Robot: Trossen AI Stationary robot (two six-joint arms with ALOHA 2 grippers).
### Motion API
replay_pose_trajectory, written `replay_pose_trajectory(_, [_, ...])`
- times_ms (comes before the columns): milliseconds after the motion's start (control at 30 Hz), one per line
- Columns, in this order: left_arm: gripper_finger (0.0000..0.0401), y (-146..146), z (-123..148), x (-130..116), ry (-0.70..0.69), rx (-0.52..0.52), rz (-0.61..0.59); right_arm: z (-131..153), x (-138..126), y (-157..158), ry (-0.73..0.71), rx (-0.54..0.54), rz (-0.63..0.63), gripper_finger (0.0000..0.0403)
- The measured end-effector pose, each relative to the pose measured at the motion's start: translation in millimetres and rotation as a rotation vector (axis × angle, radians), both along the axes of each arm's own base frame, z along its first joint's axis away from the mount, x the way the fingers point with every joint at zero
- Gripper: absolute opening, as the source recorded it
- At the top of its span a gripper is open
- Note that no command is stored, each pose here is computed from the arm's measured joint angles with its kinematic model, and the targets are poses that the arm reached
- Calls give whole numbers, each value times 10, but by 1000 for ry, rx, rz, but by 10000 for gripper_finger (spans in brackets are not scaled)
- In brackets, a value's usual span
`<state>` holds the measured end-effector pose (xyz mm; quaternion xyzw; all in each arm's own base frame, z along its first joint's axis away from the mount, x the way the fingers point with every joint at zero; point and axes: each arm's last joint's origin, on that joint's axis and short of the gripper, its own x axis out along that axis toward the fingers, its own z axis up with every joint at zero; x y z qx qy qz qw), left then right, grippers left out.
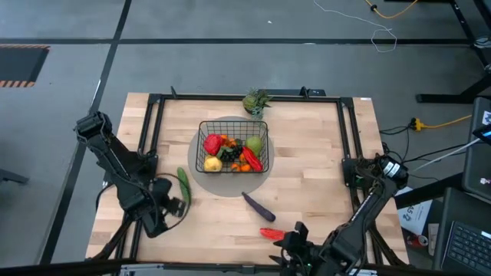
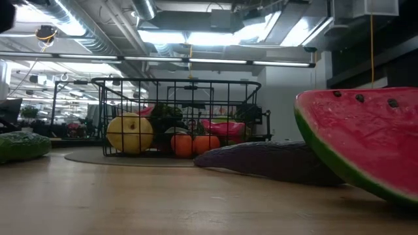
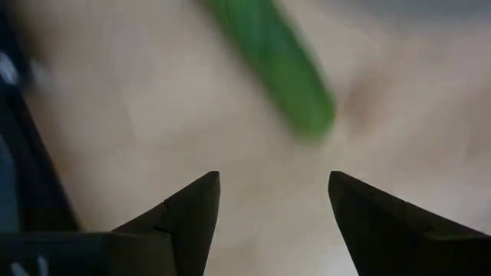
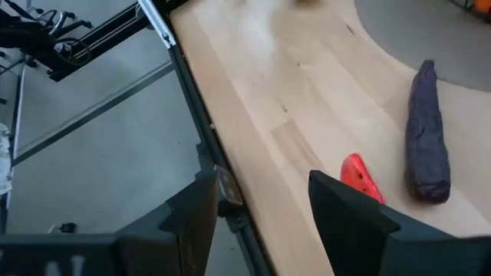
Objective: Build produce basket
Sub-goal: Put the green cucumber into the black wire basket
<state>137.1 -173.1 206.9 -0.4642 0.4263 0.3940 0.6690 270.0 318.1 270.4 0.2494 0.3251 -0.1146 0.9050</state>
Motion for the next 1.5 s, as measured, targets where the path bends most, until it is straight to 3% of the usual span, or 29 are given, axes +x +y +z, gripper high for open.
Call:
replay_pose_trajectory(133, [240, 143, 6, 21, -23, 119, 94, 0, 46, -39, 2, -21, 4, 203])
replay_pose_trajectory(567, [240, 376, -15, 254, 3, 127, 252, -1, 105, -94, 5, -36, -3, 204])
replay_pose_trajectory(800, [240, 362, -230, 389, 123, 146, 270, 0, 104, -93, 5, -36, -3, 204])
replay_pose_trajectory(1067, [240, 239, -447, 590, 57, 109, 262, -4, 100, -97, 11, -44, 1, 204])
replay_pose_trajectory(1500, [240, 234, -498, 591, 115, 91, 264, -7, 98, -100, 15, -48, 1, 204])
